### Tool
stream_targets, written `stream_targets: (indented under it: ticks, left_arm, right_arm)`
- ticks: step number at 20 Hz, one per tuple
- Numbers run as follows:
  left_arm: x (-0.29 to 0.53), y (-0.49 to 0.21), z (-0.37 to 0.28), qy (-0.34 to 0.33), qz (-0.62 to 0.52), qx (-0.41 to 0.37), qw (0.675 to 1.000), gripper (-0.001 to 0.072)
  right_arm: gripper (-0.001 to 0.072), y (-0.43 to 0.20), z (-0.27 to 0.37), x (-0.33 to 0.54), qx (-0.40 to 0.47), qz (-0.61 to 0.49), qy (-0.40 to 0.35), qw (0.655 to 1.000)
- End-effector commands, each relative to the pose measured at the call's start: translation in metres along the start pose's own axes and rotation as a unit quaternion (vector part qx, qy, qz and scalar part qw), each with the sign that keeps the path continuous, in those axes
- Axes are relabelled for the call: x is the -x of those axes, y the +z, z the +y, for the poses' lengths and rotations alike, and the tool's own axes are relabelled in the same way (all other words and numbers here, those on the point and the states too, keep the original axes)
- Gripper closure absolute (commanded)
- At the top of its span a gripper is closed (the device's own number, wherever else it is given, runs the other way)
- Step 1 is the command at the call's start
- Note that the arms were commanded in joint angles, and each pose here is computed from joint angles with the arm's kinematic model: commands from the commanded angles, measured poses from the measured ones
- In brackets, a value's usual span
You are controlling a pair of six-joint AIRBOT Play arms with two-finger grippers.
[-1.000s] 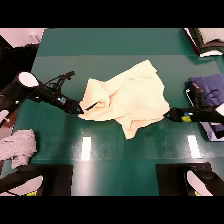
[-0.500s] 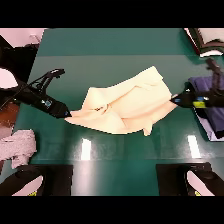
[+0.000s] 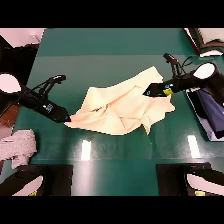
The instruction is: Fold the shirts.
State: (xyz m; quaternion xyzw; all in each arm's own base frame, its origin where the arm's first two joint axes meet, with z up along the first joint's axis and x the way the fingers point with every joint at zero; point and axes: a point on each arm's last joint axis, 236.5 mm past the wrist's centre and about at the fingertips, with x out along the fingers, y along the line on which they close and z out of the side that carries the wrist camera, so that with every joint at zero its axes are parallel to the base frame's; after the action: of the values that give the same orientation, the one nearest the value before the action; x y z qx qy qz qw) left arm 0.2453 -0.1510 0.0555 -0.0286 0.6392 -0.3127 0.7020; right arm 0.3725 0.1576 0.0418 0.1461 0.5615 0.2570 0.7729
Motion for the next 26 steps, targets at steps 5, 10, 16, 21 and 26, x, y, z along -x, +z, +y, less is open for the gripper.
stream_targets:
  ticks: [5, 10, 16, 21, 26]
  left_arm:
    - [0.0, 0.015, 0.005, 0.009, -0.032, 0.001, 0.999, 0.0682]
    - [0.0, 0.016, 0.005, 0.01, -0.035, 0.001, 0.999, 0.0682]
    - [0.0, 0.017, 0.005, 0.011, -0.037, 0.001, 0.999, 0.0682]
    - [0.0, 0.017, 0.005, 0.01, -0.036, 0.001, 0.999, 0.0682]
    - [0.0, 0.016, 0.005, 0.01, -0.034, 0.001, 0.999, 0.0682]
  right_arm:
    - [0.0308, -0.024, -0.09, 0.043, -0.116, -0.037, -0.035, 0.992]
    - [0.0308, -0.011, -0.128, 0.018, -0.186, -0.055, 0.025, 0.981]
    - [0.0313, 0.014, -0.147, -0.007, -0.181, -0.023, 0.041, 0.982]
    - [0.0325, 0.007, -0.138, -0.032, -0.154, 0.039, 0.043, 0.986]
    - [0.0598, 0.007, -0.128, -0.033, -0.132, 0.046, 0.037, 0.989]
